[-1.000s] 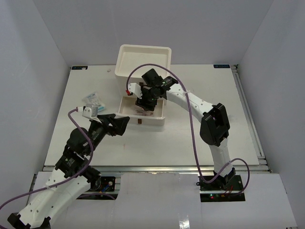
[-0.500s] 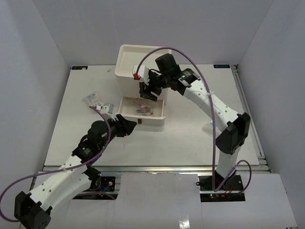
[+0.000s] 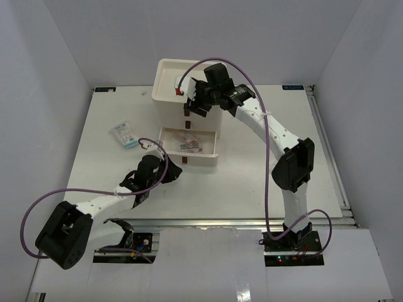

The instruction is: Organize the makeup

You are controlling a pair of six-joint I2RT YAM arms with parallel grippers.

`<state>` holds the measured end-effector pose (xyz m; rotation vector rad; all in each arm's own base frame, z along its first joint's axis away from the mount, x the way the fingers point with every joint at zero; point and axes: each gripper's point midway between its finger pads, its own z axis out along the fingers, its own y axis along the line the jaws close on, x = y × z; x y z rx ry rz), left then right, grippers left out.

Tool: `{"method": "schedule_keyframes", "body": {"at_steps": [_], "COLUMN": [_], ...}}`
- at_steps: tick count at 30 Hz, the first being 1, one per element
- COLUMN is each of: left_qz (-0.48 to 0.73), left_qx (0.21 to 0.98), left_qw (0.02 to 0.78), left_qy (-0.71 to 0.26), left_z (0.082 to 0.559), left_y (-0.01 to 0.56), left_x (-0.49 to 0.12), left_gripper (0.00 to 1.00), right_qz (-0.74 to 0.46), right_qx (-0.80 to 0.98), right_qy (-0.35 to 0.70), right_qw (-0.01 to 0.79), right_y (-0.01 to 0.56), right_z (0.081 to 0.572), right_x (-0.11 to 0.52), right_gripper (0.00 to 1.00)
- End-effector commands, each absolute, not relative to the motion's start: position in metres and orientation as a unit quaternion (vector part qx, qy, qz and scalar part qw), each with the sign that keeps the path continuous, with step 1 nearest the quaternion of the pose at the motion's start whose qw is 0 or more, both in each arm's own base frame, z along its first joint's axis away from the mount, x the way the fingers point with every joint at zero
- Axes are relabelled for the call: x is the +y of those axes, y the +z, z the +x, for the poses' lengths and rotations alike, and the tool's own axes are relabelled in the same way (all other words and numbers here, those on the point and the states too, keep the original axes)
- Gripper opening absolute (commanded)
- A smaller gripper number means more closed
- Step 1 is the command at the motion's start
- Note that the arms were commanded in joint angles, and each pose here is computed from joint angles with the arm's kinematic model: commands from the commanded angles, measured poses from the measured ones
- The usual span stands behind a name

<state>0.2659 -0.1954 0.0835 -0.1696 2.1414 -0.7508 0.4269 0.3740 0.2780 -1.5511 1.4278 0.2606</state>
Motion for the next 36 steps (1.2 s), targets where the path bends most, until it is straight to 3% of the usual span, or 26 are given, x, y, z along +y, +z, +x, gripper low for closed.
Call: {"method": "schedule_keyframes", "body": {"at_steps": [1,7,10,24,36], "left_qz": [-0.061,-0.058,-0.063,-0.08,-0.098], "left_qx": [0.839,0.832,0.82,0.79,0.782], "left_qw": [0.449,0.47,0.488,0.544,0.556], "left_qy": [-0.301,-0.291,-0.294,-0.271,-0.263], "left_z": [0.297,0.328,0.344,0.438,0.469], "left_y": [0.088,0.082,0.089,0.11,0.119], "left_x": [-0.2,-0.201,-0.204,-0.229,-0.232], "left_gripper": [0.36,0.35,0.35,0.35,0.47], "right_qz": [-0.618,-0.63,-0.636,-0.64,-0.628], "right_qx": [0.585,0.59,0.593,0.606,0.616], "right_qy": [0.085,0.117,0.132,0.171,0.171], "right_qw": [0.518,0.491,0.476,0.44,0.444], "right_y": [0.301,0.286,0.28,0.263,0.269], "right_z": [0.448,0.437,0.429,0.416,0.416], "right_x": [0.367,0.366,0.366,0.37,0.366], "right_gripper": [0.59,0.37,0.33,0.3,0.34]}}
